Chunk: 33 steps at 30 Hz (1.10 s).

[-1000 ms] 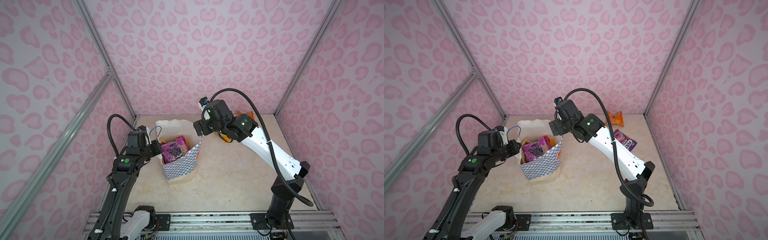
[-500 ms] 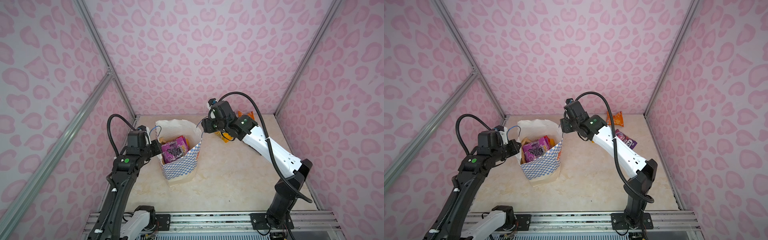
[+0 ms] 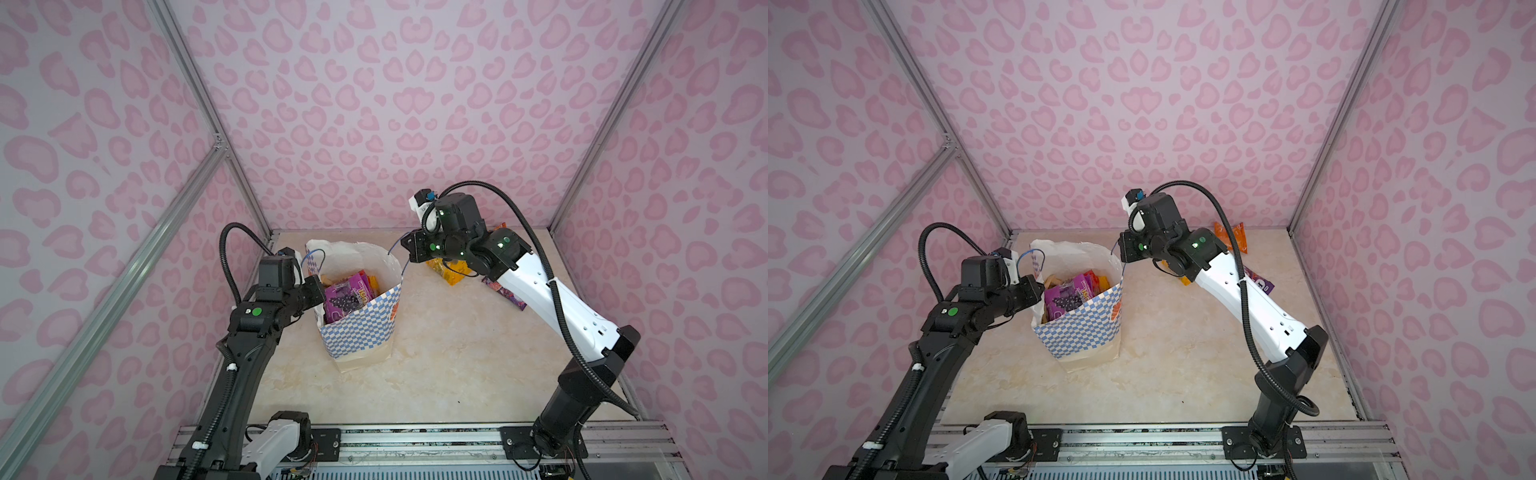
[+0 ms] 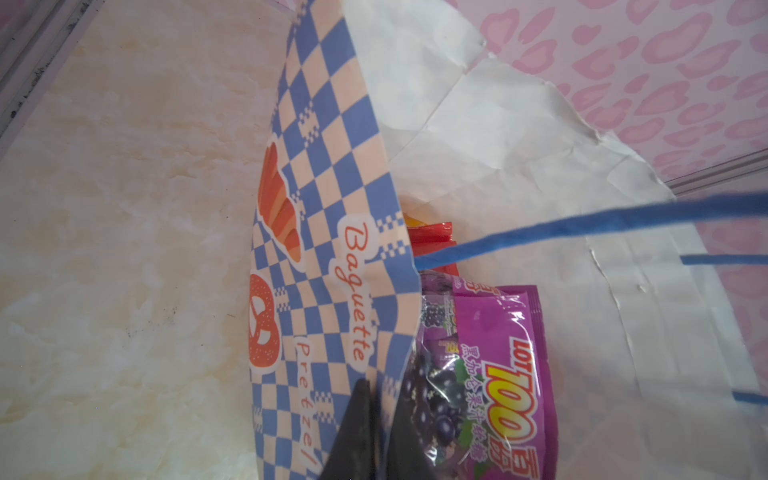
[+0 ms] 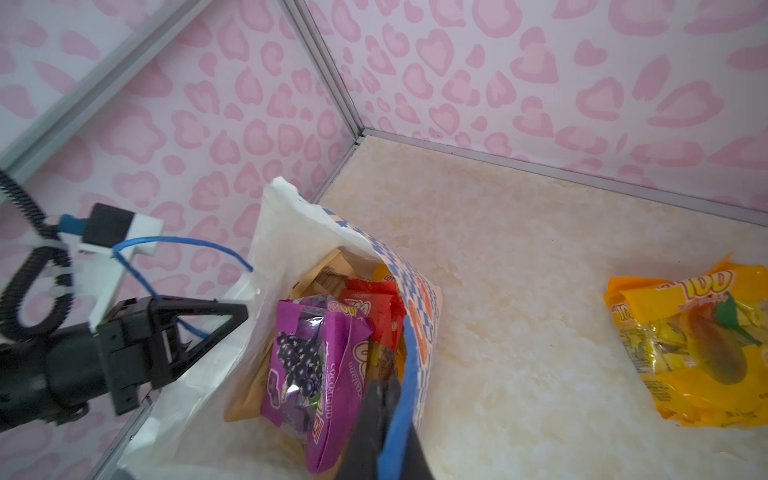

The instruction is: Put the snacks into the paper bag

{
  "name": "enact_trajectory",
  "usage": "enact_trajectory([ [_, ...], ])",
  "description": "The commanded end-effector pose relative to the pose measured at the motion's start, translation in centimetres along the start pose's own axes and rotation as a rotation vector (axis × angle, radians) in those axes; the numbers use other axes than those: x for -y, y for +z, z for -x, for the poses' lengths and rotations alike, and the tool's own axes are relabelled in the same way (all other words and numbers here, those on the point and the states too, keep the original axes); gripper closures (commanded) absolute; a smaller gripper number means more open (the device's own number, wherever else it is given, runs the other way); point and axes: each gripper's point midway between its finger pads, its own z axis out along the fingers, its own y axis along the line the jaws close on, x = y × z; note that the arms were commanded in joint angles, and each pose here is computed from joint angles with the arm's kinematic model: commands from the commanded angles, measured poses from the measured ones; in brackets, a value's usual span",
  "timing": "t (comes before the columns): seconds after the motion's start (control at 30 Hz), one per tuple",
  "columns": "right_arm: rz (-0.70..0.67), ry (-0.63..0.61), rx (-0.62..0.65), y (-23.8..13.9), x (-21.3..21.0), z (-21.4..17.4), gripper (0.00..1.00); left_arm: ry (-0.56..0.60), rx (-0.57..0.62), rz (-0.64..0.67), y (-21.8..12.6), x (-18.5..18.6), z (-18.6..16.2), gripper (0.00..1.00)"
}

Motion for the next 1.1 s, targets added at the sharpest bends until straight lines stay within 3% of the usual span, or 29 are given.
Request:
enact_trajectory([
  [0.0, 0.042, -0.028, 0.174, -3.7, -1.3, 3.8, 1.00, 0.018, 0.041, -0.142, -1.3, 4.9, 2.0, 0.89],
  [0.17, 0.007, -0.010, 0.201, -6.3, 0.6, 3.2, 1.00, 0.076, 0.035, -0.209, -1.9, 9.6, 3.6, 0.89],
  [0.5, -0.046, 0.120, 0.176, -7.3, 6.4, -0.7, 1.00, 0.081, 0.023, -0.163, -1.1, 9.6, 3.3, 0.90],
  [0.77, 0.010, 0.116, 0.185, -7.8, 5.7, -0.7, 1.00, 0.152, -0.002, -0.276, -2.1, 12.8, 2.9, 0.91],
  [0.93, 0.016, 0.121, 0.191, -8.1, 5.5, -0.6, 1.00, 0.162, 0.112, -0.208, -4.3, 12.0, 5.1, 0.91],
  [1.07, 0.015, 0.129, 0.192, -8.0, 5.7, -0.8, 0.97, 0.189, 0.119, -0.218, -4.0, 11.9, 4.7, 0.91],
])
